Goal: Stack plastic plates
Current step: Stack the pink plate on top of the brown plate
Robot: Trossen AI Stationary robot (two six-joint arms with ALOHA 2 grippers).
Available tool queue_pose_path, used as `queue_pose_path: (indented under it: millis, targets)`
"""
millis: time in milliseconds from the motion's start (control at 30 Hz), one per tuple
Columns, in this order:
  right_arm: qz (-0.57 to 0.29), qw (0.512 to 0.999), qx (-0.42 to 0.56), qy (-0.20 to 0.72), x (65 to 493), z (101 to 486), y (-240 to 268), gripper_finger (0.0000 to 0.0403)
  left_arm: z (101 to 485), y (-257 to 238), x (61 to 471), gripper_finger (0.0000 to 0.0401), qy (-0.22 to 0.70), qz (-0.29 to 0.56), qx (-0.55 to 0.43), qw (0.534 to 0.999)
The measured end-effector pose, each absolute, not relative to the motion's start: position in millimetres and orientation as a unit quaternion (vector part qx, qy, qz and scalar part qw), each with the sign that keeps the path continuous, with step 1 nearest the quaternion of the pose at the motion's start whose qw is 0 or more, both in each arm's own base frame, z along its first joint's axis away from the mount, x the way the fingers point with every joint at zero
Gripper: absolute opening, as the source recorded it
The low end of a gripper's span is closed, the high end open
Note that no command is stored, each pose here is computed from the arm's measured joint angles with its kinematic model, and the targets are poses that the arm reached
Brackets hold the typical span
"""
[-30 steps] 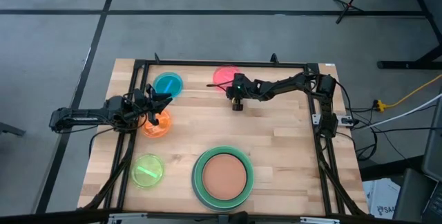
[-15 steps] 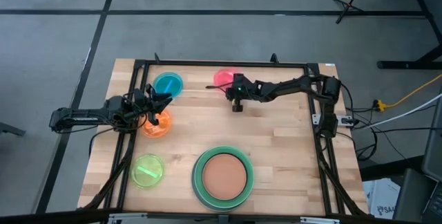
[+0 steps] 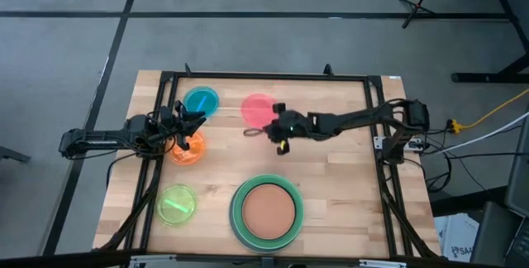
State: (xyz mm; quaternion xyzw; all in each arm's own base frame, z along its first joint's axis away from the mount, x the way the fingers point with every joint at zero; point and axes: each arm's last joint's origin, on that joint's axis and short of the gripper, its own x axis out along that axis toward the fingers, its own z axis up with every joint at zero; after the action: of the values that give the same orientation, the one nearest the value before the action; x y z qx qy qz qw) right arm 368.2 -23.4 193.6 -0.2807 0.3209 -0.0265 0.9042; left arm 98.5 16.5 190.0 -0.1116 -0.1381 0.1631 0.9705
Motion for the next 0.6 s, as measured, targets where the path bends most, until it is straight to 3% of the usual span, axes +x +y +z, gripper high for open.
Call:
queue_pose_path:
  millis: [200,433,600]
  targets:
    - [0.008,0.892,-0.319,0.319,363.0,197.1,29.7,0.0001,189.2,16.0,98.8,0.0103,-0.138,0.15,-0.145,0.968]
    - [0.08,0.889,-0.345,0.29,351.2,197.2,96.0,0.0001,188.4,11.7,100.2,0.0103,-0.125,0.071,-0.167,0.975]
    - [0.118,0.894,-0.334,0.274,338.3,197.4,134.8,0.0001,185.0,11.8,100.9,0.0103,-0.108,0.076,-0.166,0.977]
